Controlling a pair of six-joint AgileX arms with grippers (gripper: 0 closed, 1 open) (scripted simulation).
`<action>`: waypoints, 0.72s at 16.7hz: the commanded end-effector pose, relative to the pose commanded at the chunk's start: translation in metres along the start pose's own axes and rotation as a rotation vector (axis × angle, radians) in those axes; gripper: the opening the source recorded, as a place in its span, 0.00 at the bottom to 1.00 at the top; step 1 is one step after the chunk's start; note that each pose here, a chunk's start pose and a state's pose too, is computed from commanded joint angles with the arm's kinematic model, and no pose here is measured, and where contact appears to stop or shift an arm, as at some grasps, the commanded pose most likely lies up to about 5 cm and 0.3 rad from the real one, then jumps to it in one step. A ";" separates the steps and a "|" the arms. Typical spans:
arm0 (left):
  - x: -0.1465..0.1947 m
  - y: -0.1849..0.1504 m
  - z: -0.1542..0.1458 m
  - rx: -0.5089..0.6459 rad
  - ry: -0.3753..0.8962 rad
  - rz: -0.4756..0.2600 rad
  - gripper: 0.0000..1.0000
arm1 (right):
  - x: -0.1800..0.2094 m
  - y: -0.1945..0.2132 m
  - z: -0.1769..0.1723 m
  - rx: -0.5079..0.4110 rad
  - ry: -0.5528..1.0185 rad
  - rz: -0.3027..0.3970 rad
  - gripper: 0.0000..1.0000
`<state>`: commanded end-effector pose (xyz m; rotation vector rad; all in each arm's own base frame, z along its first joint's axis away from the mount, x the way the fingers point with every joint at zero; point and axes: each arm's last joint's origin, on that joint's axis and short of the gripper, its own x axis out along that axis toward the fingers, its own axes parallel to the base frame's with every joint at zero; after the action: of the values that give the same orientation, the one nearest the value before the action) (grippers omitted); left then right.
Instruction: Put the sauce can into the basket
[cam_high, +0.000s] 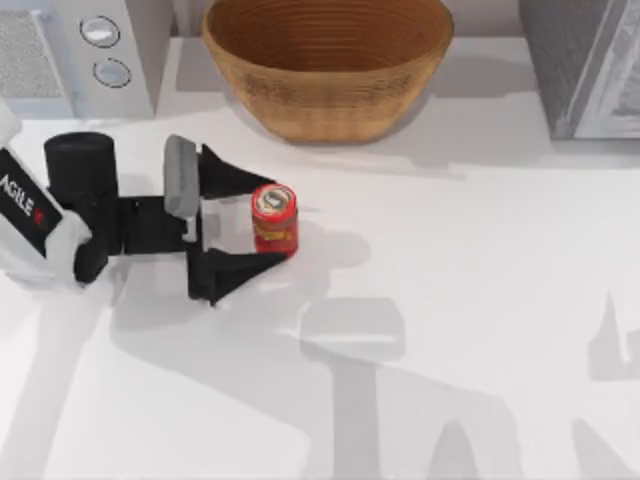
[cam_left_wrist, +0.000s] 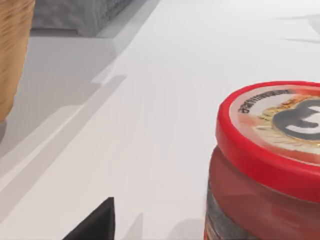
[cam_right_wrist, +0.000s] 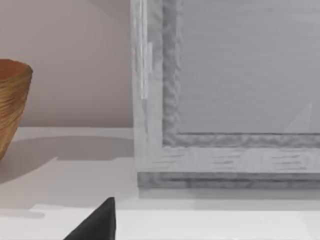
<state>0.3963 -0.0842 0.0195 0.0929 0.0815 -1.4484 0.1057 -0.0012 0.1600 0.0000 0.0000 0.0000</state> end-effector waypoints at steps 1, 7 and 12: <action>0.006 0.000 0.000 0.000 -0.001 0.000 1.00 | 0.000 0.000 0.000 0.000 0.000 0.000 1.00; 0.026 -0.003 0.001 -0.001 -0.008 0.002 1.00 | 0.000 0.000 0.000 0.000 0.000 0.000 1.00; 0.026 -0.003 0.001 -0.001 -0.008 0.002 0.77 | 0.000 0.000 0.000 0.000 0.000 0.000 1.00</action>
<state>0.3961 -0.1101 0.0179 0.0861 0.0758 -1.4470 0.1057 -0.0012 0.1600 0.0000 0.0000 0.0000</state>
